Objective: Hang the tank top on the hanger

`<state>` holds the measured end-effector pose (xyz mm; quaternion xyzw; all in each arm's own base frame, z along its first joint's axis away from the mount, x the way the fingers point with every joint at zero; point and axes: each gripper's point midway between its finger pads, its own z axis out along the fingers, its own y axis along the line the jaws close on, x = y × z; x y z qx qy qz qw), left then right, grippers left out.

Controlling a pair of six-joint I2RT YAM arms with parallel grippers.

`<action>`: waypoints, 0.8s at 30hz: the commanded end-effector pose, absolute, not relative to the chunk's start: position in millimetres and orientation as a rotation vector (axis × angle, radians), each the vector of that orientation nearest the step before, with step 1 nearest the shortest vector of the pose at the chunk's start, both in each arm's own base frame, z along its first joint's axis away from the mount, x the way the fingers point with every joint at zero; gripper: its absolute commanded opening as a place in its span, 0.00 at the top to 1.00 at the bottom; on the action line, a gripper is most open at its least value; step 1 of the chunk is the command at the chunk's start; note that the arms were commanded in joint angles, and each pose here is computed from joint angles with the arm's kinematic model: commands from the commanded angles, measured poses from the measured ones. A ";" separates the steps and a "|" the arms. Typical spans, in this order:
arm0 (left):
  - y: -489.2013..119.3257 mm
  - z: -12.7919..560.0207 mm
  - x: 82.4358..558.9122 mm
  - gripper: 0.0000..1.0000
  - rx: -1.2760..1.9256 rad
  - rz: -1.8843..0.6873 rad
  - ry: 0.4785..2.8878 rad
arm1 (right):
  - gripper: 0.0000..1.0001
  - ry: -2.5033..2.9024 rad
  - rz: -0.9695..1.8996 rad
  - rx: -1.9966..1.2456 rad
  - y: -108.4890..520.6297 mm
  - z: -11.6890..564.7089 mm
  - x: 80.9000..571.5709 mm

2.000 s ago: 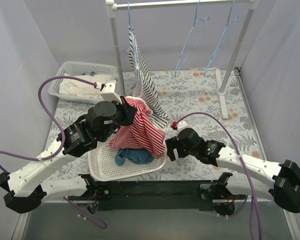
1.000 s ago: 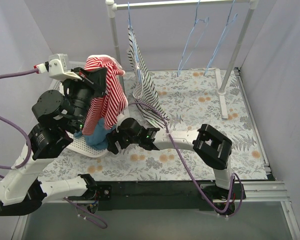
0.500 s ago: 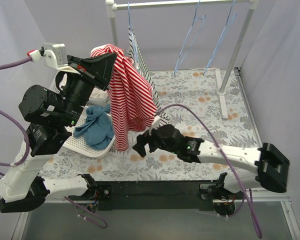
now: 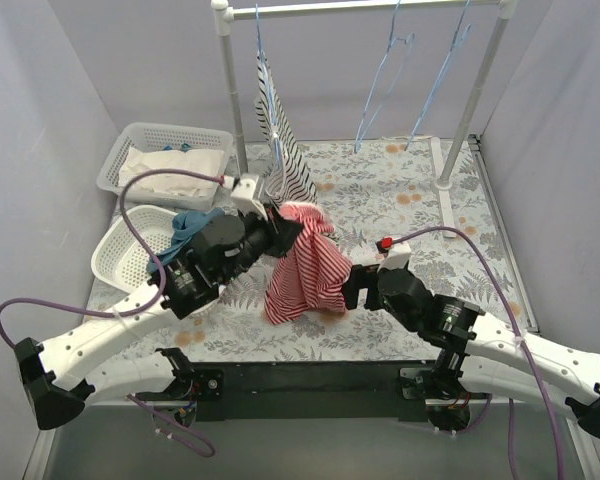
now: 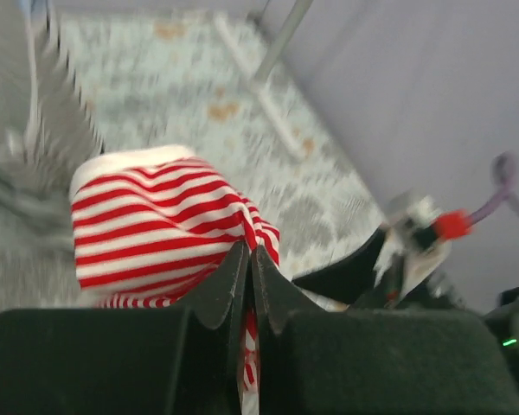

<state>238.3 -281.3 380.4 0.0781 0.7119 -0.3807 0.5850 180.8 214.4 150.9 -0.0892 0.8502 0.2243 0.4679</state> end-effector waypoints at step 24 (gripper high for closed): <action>-212.6 42.3 92.5 1.00 -0.135 -0.852 2.705 | 0.14 2.262 0.830 -0.150 247.9 98.9 235.3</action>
